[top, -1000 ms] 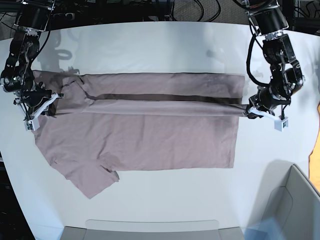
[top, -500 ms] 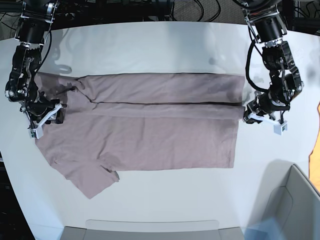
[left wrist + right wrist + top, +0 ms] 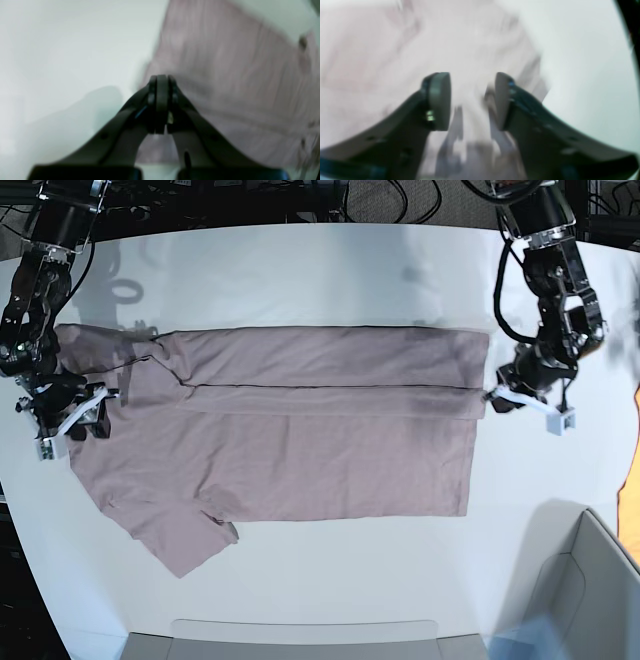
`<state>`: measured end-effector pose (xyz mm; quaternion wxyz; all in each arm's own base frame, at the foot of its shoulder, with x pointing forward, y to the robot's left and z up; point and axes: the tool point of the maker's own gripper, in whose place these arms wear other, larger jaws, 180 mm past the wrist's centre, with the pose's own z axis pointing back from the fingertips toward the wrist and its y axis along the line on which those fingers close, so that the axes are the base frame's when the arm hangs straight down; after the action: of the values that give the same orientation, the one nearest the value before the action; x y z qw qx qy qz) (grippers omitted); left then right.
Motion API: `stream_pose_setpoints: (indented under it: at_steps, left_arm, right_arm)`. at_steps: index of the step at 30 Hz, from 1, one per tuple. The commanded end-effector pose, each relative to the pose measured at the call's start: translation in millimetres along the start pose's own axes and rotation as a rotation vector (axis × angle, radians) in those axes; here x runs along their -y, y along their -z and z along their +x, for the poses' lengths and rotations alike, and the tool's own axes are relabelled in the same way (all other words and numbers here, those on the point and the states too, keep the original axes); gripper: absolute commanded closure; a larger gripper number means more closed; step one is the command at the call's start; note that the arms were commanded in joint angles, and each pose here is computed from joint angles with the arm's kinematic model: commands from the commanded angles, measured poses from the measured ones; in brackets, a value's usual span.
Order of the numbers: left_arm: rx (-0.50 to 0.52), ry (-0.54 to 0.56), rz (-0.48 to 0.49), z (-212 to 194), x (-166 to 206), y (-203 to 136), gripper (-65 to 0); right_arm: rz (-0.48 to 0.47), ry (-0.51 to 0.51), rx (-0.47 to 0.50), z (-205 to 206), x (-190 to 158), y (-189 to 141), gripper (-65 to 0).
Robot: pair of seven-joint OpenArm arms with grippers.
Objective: Fold the T-shirt properly
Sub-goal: 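Drag the folded shirt back toward the robot with both grippers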
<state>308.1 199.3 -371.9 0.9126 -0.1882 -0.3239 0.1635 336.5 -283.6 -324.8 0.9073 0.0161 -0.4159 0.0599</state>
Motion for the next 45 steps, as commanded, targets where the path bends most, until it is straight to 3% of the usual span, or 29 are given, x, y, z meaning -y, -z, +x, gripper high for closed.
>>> stream_pose_setpoints:
  at_steps: [1, 4, 12, 18, 26, 34, 45]
  left_arm:
    - [0.045, 0.055, -0.053, 14, 22, 1, 0.0]
    - [0.022, 0.137, -0.059, -5, 37, 12, 0.0]
    - [-0.005, 0.343, 0.106, -28, 32, 35, 0.0]
    - [-0.129, 0.346, 0.190, -68, 1, 48, 0.0]
    - [-0.298, 0.360, 0.300, -141, -67, 12, 0.0]
    - [-0.381, 0.307, 0.384, -200, -112, -36, 0.0]
    - [-0.415, 0.320, 0.416, -223, -117, -87, 0.0]
  right_arm:
    - [-0.018, -0.021, 0.067, 21, 10, -7, -13.8]
    - [-0.020, -0.003, 0.026, 5, 13, -3, 0.0]
    - [0.015, 0.017, -0.089, -35, 15, 24, 0.0]
    - [0.056, 0.006, -0.210, -82, 5, 37, 0.0]
    - [0.071, -0.028, -0.280, -118, -4, 20, 0.0]
    - [0.116, -0.100, -0.326, -150, -29, -14, 0.0]
    - [0.150, -0.115, -0.371, -173, -44, -31, 0.0]
